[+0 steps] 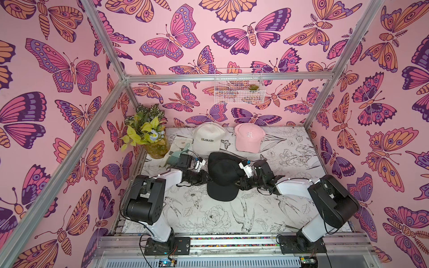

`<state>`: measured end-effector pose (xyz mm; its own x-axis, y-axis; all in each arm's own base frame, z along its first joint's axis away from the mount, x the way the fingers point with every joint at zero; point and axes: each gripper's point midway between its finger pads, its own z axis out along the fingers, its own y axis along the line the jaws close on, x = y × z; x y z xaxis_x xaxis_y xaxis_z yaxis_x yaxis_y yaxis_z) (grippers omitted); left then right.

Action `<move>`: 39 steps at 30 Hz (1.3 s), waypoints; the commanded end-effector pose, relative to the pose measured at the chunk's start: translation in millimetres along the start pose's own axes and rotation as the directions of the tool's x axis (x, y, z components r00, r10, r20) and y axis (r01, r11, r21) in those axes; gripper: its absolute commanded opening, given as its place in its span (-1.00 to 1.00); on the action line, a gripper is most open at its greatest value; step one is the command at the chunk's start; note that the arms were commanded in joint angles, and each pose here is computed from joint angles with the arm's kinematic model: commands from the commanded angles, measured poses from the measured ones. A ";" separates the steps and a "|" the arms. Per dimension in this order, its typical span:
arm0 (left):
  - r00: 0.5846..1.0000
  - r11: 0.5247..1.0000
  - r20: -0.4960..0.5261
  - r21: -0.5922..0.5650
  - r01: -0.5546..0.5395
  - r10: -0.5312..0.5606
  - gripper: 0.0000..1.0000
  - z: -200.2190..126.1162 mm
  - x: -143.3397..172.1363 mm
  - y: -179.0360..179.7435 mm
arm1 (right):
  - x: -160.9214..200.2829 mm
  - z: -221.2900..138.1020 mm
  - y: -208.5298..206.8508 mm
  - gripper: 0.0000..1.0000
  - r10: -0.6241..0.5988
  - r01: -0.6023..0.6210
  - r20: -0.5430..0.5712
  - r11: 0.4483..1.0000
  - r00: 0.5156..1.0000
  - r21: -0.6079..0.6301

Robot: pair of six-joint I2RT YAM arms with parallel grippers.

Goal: Stack the baseball caps by color
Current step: Place the baseball cap on the baseball cap.

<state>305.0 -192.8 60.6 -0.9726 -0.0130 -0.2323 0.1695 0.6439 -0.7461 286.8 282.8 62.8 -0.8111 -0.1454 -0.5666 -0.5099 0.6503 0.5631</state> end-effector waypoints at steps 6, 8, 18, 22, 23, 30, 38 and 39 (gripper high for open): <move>0.997 0.993 0.045 0.098 -0.061 0.057 -0.45 -20.2 -16.4 -45.9 | -54.1 -20.9 34.4 0.15 0.000 0.007 0.101 0.998 0.995 -0.069; 0.997 0.993 0.048 0.101 -0.065 0.061 -0.44 -19.5 -21.5 -48.1 | -61.3 -22.5 33.1 0.15 0.012 -0.004 0.107 0.998 0.994 -0.071; 0.996 0.991 -0.015 0.102 -0.089 0.091 -0.38 16.1 -37.8 -51.1 | -35.3 1.9 -41.9 0.16 0.106 -0.108 0.017 0.985 0.994 0.133; 0.995 0.996 -0.057 0.050 -0.076 0.079 -0.38 38.9 -34.9 -33.3 | -11.1 16.2 -68.0 0.16 0.177 -0.172 -0.006 0.965 0.984 0.199; 0.995 0.997 -0.064 0.033 -0.072 0.074 -0.38 43.0 -33.4 -27.3 | -5.3 16.4 -75.0 0.16 0.201 -0.195 -0.004 0.954 0.980 0.228; 0.993 0.999 -0.111 0.003 -0.039 0.040 -0.35 58.5 -25.5 -11.1 | 5.4 16.0 -91.5 0.16 0.271 -0.249 -0.024 0.914 0.962 0.320; 0.994 0.991 0.021 -0.088 -0.101 0.103 0.49 8.7 -31.9 -35.4 | -23.6 -9.3 -68.8 0.40 0.177 -0.176 0.024 0.942 0.984 0.285; 0.992 0.988 0.052 -0.109 -0.106 0.112 0.58 0.3 -34.1 -37.2 | -29.0 -13.0 -63.7 0.45 0.167 -0.169 0.032 0.950 0.986 0.263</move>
<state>333.6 -236.5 89.3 -0.9492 0.0573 -0.3095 0.2714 0.6473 -0.7123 343.0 242.5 40.9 -0.8796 0.0104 -0.4756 -0.2542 0.8348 0.4883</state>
